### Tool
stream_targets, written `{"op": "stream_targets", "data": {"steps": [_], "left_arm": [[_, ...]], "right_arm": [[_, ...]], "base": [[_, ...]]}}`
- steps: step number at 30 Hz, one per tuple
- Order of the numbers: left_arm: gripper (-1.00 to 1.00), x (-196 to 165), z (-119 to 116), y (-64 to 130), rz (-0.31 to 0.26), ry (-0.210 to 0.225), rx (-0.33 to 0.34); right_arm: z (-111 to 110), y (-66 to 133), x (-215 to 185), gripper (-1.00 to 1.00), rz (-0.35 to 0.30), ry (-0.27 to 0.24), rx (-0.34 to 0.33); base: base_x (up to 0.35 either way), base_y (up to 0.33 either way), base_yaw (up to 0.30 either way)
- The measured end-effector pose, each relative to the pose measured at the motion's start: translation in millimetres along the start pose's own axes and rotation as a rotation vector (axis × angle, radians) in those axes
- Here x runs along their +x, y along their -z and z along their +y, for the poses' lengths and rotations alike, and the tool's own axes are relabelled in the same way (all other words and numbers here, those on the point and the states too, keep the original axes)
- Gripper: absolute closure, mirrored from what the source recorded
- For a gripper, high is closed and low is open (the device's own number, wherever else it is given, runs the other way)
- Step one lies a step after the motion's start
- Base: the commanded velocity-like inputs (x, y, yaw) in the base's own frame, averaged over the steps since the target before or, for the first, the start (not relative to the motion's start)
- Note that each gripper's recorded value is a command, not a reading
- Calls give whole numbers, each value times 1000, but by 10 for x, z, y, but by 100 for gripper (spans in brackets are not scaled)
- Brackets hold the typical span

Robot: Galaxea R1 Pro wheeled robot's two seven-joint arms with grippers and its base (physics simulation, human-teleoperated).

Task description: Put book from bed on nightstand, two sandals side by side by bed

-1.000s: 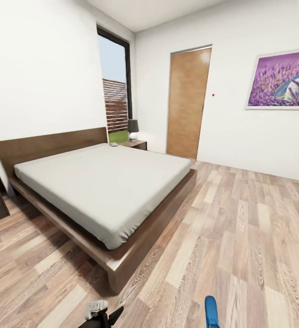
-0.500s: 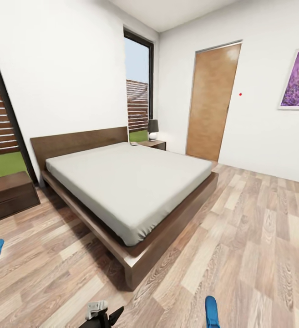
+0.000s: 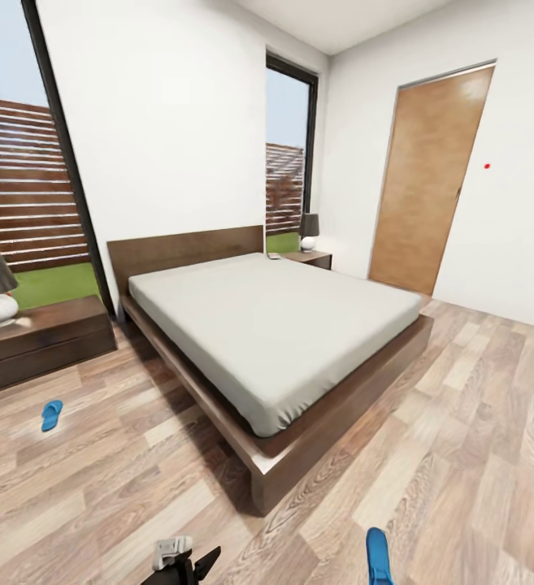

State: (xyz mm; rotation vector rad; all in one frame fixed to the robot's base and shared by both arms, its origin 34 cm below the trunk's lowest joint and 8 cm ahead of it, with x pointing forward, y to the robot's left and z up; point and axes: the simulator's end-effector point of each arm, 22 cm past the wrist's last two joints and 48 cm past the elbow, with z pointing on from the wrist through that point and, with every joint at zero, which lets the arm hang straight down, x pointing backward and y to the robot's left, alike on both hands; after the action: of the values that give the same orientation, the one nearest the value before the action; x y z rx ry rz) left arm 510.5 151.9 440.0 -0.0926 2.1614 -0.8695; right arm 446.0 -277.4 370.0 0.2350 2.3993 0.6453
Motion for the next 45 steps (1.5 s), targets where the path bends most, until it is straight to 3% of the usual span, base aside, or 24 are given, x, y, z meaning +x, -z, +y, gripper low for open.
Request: {"op": "stream_targets", "data": {"steps": [45], "left_arm": [[-100, 24, -4, 0, 3, 2, -1]], "right_arm": [[-3, 2, -1, 100, 0, 0, 0]], "base": [[0, 0, 291]]}}
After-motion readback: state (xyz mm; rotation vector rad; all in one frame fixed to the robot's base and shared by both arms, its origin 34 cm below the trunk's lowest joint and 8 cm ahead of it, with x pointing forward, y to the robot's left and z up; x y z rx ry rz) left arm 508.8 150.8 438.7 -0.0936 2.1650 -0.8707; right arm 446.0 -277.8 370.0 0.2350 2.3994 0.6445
